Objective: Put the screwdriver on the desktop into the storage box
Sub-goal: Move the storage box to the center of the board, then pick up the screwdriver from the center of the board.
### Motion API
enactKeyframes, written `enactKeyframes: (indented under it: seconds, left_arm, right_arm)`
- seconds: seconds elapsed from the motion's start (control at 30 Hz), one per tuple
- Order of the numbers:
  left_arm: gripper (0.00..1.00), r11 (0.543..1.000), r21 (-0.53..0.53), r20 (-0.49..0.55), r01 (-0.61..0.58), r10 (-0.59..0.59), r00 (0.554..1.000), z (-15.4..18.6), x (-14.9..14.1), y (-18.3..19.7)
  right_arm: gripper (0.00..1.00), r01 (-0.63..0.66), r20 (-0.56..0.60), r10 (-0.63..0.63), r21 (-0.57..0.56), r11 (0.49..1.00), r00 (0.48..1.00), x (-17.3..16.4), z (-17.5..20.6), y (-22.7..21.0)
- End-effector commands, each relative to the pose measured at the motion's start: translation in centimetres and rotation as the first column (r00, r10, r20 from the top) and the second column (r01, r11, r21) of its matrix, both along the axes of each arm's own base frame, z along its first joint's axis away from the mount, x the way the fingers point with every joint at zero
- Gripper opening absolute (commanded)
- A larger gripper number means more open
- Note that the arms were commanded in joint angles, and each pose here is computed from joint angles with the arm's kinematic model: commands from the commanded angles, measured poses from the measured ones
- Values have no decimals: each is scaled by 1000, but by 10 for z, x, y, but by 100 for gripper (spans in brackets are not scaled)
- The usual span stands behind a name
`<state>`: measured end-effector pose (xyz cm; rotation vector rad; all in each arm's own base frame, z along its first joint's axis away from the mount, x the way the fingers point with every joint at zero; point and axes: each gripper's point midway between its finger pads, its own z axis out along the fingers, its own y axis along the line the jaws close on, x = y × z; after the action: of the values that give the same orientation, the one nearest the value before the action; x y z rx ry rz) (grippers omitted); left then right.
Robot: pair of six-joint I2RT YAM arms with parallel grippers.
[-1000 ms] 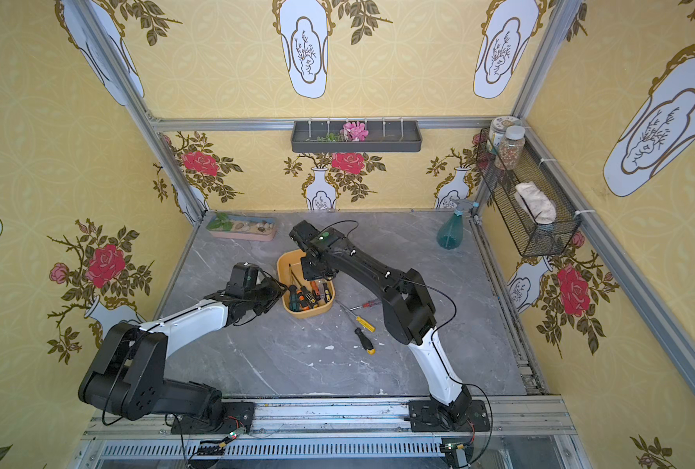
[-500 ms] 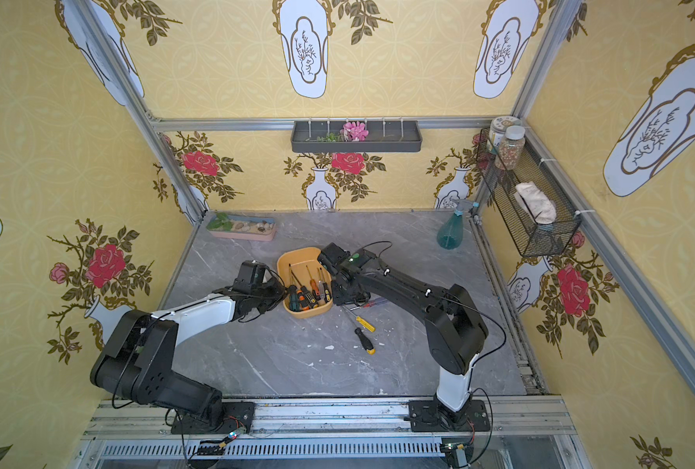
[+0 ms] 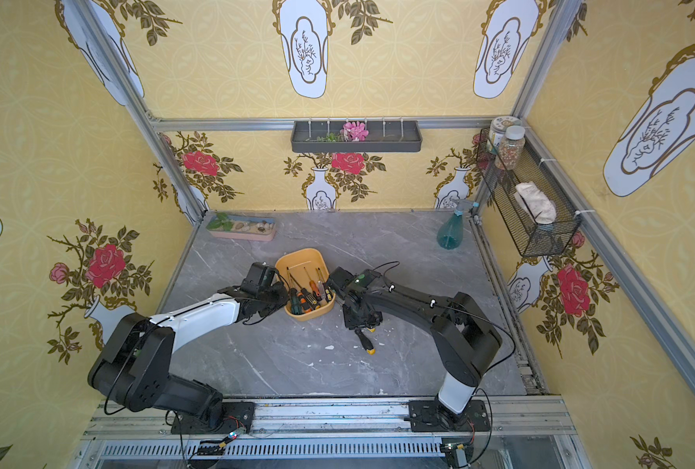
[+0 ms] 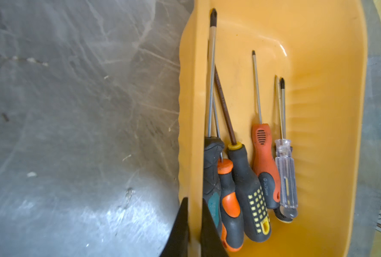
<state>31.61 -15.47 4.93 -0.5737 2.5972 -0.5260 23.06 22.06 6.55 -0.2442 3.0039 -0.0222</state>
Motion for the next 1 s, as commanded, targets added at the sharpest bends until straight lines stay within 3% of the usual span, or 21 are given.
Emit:
enactKeyframes:
  seconds: [0.0,0.33,0.53,0.8,0.97]
  left_arm:
    - [9,1000,25,-30,17,-16,999,-4,-12,2]
    - [10,998,28,-42,54,-53,998,2,-29,-2]
    - [24,998,25,-44,56,-55,998,2,-35,0]
    - [33,1000,10,50,-16,16,999,31,-22,5]
    - [35,995,-11,112,-98,99,989,51,-14,13]
  right_arm:
    - [48,-45,-30,45,-5,999,999,-10,-6,3]
    - [47,-82,-74,82,-3,997,994,-20,-38,9]
    - [43,-114,-82,112,-21,993,990,-19,-50,9]
    - [35,-158,-95,153,-41,987,984,-16,-63,14]
    - [25,-172,-108,166,-51,984,980,-19,-66,14]
